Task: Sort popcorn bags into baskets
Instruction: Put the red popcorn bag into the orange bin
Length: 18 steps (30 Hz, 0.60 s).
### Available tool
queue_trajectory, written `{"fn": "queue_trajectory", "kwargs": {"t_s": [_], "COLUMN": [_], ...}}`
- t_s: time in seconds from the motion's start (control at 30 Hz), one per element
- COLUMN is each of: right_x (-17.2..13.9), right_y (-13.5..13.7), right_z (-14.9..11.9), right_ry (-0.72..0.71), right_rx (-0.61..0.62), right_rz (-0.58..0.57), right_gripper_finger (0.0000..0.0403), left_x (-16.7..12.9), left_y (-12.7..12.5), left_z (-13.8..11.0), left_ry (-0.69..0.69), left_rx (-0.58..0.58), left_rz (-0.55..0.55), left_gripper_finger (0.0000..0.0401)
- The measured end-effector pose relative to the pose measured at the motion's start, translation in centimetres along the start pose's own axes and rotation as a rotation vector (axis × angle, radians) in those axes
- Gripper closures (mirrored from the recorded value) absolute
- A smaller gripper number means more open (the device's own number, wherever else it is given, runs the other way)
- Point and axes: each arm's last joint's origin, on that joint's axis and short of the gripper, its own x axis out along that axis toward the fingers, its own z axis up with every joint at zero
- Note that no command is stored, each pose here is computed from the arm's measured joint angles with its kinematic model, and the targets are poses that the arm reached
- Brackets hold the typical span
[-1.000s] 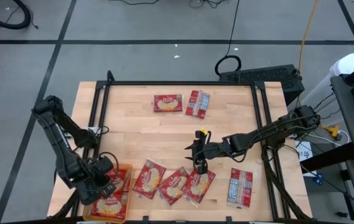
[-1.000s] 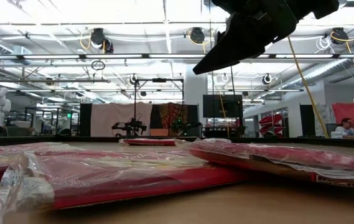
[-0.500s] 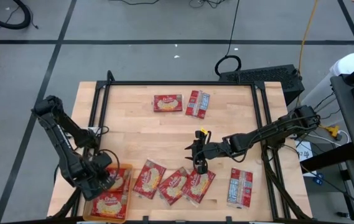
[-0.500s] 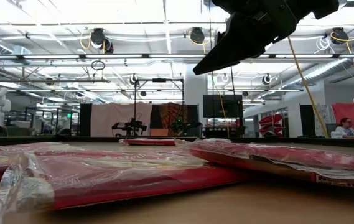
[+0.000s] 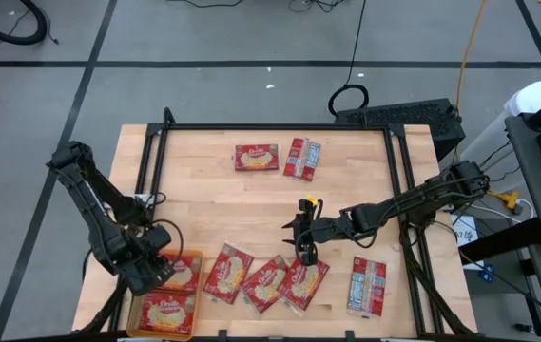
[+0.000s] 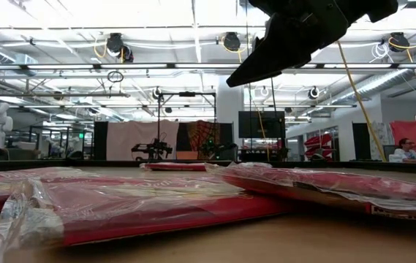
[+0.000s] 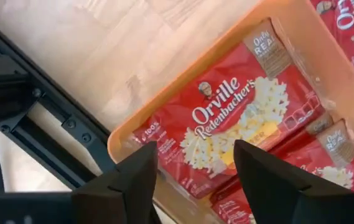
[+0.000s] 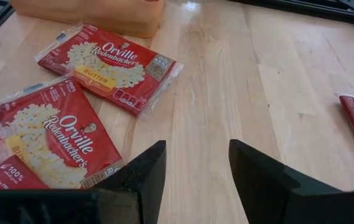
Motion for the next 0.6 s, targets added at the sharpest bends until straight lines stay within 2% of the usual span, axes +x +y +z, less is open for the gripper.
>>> {"fn": "queue_trajectory", "kwargs": {"t_s": [0.17,0.37,0.5,0.6], "right_x": [0.0,0.0,0.0,0.0], "right_y": [0.0,0.0,0.0,0.0], "right_z": [0.0,0.1,0.4,0.5], "right_ry": [0.000,-0.008,-0.036,-0.054], "right_rx": [0.001,0.008,0.037,0.065], "right_rz": [0.000,0.000,0.002,0.004], "right_gripper_finger": [0.0234,0.0234,0.0234,0.0234], "left_x": [0.0,-0.1,-0.2,-0.3], "left_y": [-0.3,-0.8,-1.1,-1.4], "left_z": [0.4,1.6,2.9,4.0], "left_ry": [-0.093,-0.318,-0.482,-0.550], "left_rx": [0.066,0.149,0.173,0.198], "left_rz": [-0.036,-0.076,-0.068,-0.066], "left_gripper_finger": [0.0233,0.0272,0.0282,0.0283]}}
